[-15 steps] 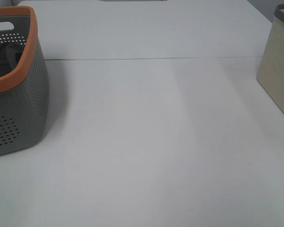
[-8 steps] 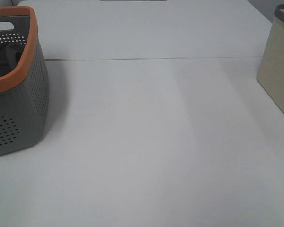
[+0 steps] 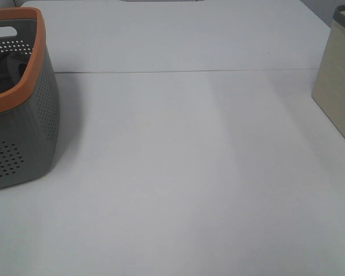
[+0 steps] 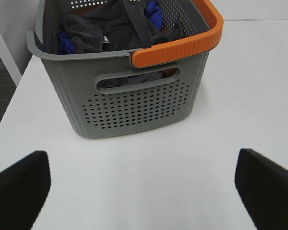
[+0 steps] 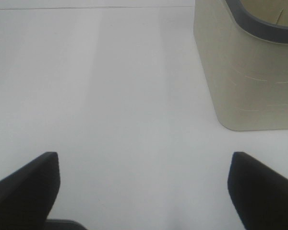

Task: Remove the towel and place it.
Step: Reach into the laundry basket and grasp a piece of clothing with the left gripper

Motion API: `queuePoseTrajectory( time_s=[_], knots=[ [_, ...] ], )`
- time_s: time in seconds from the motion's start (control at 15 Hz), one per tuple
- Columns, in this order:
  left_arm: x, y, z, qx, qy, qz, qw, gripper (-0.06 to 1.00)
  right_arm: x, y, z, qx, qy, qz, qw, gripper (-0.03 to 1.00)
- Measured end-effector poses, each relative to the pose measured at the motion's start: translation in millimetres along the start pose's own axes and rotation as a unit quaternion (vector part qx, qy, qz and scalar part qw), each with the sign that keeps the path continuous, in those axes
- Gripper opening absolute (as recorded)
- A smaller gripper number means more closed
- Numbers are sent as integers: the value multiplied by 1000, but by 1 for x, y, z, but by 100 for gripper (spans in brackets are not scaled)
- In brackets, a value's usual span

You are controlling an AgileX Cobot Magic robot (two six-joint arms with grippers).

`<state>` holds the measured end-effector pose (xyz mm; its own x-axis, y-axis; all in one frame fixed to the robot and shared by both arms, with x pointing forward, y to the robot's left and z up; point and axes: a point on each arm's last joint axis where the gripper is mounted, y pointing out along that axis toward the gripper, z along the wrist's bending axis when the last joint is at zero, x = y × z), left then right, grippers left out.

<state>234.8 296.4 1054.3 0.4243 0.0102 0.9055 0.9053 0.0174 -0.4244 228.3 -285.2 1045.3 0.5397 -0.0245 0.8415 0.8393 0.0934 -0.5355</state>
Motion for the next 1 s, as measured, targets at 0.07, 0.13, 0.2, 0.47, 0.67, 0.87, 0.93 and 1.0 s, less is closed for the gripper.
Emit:
queuePoseTrajectory(
  time_s=[0.07,0.13,0.2,0.47,0.67,0.87,0.93,1.0],
  knots=[
    [0,0,0,0,0,0,1000,98,0,0,0,0,0,0,1000,85],
    [0,0,0,0,0,0,1000,98,0,0,0,0,0,0,1000,85],
    [0,0,0,0,0,0,1000,98,0,0,0,0,0,0,1000,85],
    [0,0,0,0,0,0,1000,98,0,0,0,0,0,0,1000,85],
    [0,0,0,0,0,0,1000,98,0,0,0,0,0,0,1000,85],
    [0,0,0,0,0,0,1000,98,0,0,0,0,0,0,1000,85],
    [0,0,0,0,0,0,1000,98,0,0,0,0,0,0,1000,85],
    [0,0,0,0,0,0,1000,98,0,0,0,0,0,0,1000,85]
  ],
)
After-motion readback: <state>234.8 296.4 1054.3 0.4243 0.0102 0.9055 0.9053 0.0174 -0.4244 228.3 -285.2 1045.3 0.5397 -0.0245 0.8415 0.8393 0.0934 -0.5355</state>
